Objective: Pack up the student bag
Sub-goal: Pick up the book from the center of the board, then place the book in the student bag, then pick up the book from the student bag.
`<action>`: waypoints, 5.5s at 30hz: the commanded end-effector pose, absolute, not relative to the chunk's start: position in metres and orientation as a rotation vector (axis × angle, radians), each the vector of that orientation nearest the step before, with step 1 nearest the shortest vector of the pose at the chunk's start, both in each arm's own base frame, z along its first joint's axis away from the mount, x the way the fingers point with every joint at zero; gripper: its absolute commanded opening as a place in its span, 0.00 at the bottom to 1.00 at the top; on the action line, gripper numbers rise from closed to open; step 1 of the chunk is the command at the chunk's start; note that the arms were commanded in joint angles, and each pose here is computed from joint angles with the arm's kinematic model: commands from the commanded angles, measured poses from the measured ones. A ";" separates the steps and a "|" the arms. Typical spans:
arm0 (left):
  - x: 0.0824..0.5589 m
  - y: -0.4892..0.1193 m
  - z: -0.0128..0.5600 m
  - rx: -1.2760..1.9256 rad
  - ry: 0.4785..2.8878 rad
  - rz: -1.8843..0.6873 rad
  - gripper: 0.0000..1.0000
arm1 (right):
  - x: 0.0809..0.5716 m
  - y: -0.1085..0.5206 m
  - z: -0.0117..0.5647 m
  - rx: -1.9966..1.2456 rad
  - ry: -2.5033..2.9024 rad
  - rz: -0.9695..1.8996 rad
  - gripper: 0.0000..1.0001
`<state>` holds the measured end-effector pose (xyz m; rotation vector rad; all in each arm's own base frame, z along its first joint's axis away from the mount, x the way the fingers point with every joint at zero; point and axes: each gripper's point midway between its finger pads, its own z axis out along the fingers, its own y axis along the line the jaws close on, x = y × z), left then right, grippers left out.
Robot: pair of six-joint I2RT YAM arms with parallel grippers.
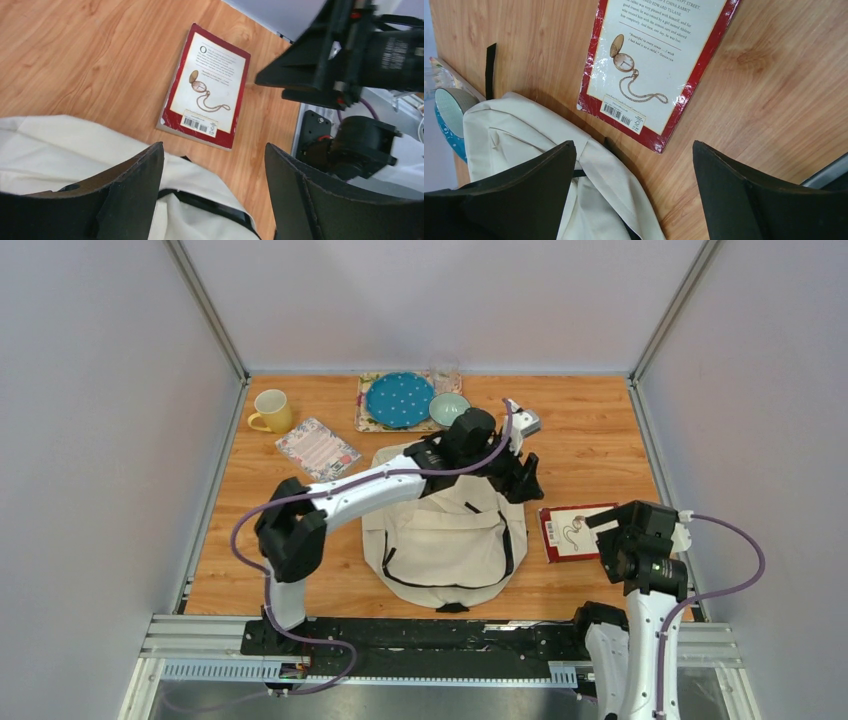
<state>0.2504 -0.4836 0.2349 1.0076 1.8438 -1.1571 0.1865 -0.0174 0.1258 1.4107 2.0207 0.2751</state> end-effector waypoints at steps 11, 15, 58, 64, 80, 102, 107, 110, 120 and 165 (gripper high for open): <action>0.275 -0.562 0.141 1.201 1.790 -1.282 0.82 | 0.169 -0.011 0.092 1.579 2.020 0.326 0.90; 0.279 -0.570 0.116 1.214 1.816 -1.284 0.82 | 0.174 -0.014 0.082 1.593 2.022 0.346 0.89; 0.259 -0.582 0.065 1.145 2.058 -1.483 0.21 | 0.217 -0.014 0.036 1.487 2.189 0.514 0.70; 0.267 -0.583 0.063 1.093 2.094 -1.436 0.00 | 0.215 -0.022 0.057 1.441 2.179 0.475 0.70; 0.286 -0.575 0.272 0.986 1.681 -1.364 0.00 | 0.193 -0.028 0.138 1.391 1.983 0.456 0.78; 0.269 -0.430 0.386 0.786 1.581 -0.947 0.00 | 0.205 0.040 0.181 0.886 1.982 0.875 0.77; 0.230 -0.393 0.345 0.733 1.643 -1.051 0.00 | 0.208 0.057 0.178 0.822 1.969 1.024 0.77; 0.203 -0.380 0.314 0.737 1.710 -1.127 0.00 | 0.208 0.065 0.174 0.788 1.963 1.087 0.77; 0.196 -0.322 0.205 0.588 1.989 -0.922 0.00 | 0.197 0.089 0.169 0.749 1.992 1.249 0.78; 0.175 -0.279 0.057 0.561 2.411 -0.880 0.72 | 0.223 0.183 0.103 0.670 2.264 1.195 0.61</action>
